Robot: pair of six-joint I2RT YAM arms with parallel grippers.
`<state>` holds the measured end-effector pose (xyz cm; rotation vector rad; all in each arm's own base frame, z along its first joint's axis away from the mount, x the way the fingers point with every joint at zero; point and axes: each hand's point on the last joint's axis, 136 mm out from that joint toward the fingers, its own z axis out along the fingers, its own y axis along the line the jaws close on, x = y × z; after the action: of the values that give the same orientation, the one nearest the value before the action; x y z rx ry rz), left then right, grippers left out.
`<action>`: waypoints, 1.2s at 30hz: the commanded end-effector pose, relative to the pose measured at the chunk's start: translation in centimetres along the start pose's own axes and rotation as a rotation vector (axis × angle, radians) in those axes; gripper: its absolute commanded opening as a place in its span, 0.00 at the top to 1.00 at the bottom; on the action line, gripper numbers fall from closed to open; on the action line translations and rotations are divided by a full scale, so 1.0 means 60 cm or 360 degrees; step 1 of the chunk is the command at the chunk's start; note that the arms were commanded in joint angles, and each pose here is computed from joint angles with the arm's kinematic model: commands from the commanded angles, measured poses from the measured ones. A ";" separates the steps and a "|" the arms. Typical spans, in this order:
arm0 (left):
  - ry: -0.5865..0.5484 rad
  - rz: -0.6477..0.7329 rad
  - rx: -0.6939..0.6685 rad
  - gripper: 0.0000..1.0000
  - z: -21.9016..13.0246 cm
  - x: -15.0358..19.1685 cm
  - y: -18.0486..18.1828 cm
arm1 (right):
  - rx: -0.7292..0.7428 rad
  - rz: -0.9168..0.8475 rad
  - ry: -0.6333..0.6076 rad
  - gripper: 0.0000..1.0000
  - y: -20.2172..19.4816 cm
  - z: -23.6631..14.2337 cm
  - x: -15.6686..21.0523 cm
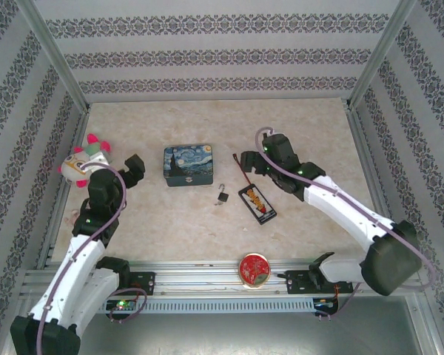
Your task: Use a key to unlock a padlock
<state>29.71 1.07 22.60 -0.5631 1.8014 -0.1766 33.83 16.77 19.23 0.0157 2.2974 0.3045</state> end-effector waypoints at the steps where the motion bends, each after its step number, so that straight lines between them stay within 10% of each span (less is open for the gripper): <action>1: -0.0097 0.0122 -0.0106 0.01 -0.011 0.002 0.037 | 0.0160 -0.0065 -0.0149 0.02 -0.045 -0.027 -0.009; 16: -0.0257 0.0629 -0.0096 0.01 0.039 0.051 0.060 | 0.0390 -0.0021 -0.0536 0.02 -0.161 -0.104 -0.001; 36: -0.0143 0.0586 0.0055 0.01 0.143 0.087 0.073 | 0.0543 0.0027 -0.0912 0.02 -0.260 -0.112 0.028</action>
<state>33.88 4.09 10.97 -0.2237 1.8922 0.1204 28.75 0.71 17.54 0.2921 1.8449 -0.0710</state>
